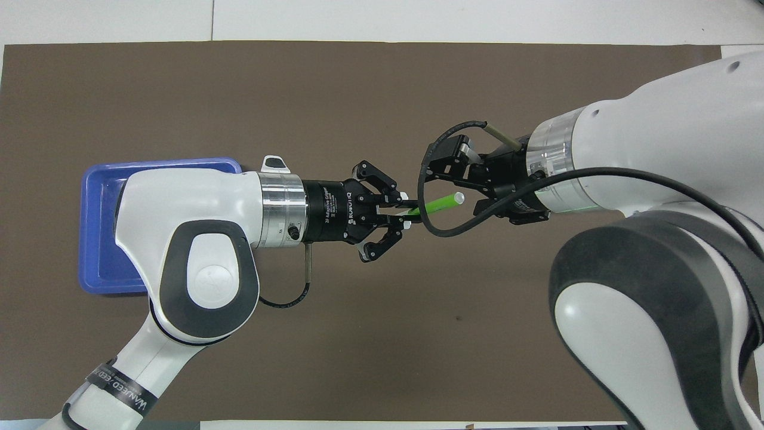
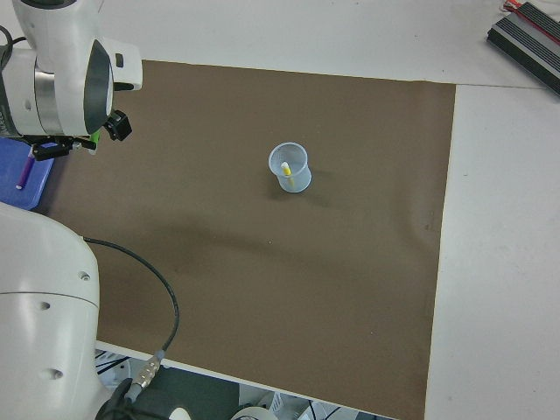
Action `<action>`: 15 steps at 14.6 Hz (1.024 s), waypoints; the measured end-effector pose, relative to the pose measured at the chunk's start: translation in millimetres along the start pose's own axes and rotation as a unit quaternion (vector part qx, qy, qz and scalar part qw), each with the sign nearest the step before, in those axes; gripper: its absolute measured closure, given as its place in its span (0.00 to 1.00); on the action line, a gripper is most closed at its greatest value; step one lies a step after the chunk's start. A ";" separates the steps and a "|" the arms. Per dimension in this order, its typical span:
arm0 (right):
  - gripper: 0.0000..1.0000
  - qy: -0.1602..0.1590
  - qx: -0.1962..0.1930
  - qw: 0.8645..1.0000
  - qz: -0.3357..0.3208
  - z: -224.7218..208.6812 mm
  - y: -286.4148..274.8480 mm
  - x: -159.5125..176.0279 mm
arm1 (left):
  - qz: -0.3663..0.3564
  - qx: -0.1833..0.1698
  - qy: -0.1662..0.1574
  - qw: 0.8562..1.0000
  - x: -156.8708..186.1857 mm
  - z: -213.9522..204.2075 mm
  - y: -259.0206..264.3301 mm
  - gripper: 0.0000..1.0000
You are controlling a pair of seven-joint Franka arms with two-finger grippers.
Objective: Transfer and insert pens with both arms
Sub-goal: 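Hand the green pen from the left gripper to the right gripper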
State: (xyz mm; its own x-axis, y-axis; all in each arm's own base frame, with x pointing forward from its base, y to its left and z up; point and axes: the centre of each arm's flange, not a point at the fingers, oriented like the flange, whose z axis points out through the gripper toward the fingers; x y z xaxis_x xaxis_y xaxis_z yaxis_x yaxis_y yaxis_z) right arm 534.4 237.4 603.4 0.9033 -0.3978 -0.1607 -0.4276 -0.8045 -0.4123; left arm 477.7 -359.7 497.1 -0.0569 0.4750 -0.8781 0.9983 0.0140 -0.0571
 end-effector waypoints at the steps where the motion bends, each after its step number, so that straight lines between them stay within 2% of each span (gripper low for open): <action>1: 0.03 0.000 -0.001 1.000 0.000 0.7 0.2 -0.9 | -0.004 -0.001 -0.003 1.000 0.9 0.2 0.0 0.83; 6: 0.61 -0.001 -0.002 1.000 0.000 1.3 0.4 -1.7 | -0.010 -0.006 -0.008 1.000 1.3 -0.4 0.9 0.83; 8: 0.80 0.001 0.002 1.000 0.000 0.5 -0.1 -1.3 | -0.014 -0.008 -0.011 1.000 1.4 -0.6 1.3 0.83; 13: 0.82 0.008 0.002 1.000 0.000 -1.2 0.4 0.7 | -0.018 -0.020 -0.015 1.000 0.2 1.8 0.2 0.83; 14: 0.82 0.014 -0.004 1.000 -0.002 -1.6 1.9 2.0 | -0.017 -0.027 -0.014 0.999 -1.1 3.8 -1.1 0.77; 15: 0.82 0.021 -0.010 1.000 -0.002 -2.6 5.1 5.5 | -0.015 -0.034 -0.012 0.999 -2.8 6.0 -2.6 0.67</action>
State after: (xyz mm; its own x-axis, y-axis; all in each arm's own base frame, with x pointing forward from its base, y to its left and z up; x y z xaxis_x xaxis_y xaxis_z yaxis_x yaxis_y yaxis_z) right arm 537.1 230.0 602.8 0.9034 -0.4112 -0.1216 -0.4242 -0.8153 -0.3941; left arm 475.1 -366.4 496.8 -0.0871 0.4515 -0.8880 0.9947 0.0881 -0.0528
